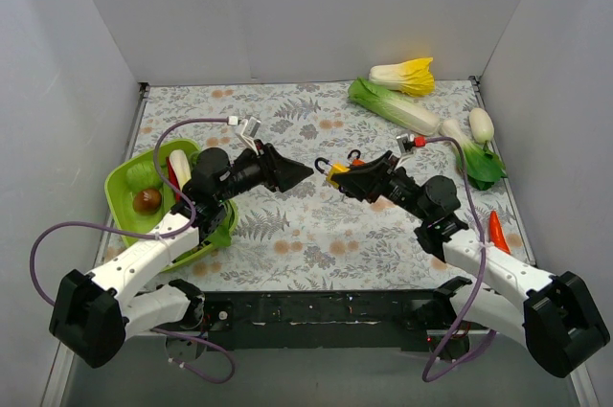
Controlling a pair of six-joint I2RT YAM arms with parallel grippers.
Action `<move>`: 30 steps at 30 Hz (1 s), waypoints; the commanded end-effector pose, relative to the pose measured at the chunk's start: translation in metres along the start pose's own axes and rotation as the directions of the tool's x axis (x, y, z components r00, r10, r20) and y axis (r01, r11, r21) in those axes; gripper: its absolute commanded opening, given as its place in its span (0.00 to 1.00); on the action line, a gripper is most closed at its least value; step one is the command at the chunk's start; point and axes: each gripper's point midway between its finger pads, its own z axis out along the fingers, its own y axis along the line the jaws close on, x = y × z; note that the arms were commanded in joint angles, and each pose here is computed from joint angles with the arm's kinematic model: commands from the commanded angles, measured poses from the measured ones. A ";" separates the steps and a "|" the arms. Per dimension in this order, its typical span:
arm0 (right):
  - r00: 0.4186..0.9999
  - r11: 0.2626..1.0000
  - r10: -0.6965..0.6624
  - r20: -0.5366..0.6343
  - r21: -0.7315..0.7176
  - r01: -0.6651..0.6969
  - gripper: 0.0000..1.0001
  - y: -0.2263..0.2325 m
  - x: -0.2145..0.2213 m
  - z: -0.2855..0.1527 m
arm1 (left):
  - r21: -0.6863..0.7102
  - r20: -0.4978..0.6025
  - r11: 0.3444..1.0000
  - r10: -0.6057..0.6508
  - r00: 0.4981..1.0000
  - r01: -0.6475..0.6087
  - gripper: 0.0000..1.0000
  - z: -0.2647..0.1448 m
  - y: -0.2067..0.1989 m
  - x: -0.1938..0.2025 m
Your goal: Unlock with the key
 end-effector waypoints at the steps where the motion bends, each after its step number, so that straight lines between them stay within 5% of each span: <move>1: 1.000 0.998 0.002 0.031 -0.067 0.001 0.01 0.027 -0.021 -0.002 | 0.064 -0.005 0.998 0.023 1.000 -0.023 0.46 0.001 -0.010 0.000; 15: 0.999 0.996 -0.006 0.053 -0.089 0.011 0.01 0.032 -0.026 -0.003 | 0.033 -0.072 0.999 -0.032 0.997 0.034 0.33 0.030 -0.009 0.020; 30: 0.997 0.991 0.030 0.072 -0.134 -0.021 0.01 0.045 -0.031 -0.007 | -0.058 -0.023 0.998 -0.036 0.999 0.034 0.25 0.045 0.010 0.013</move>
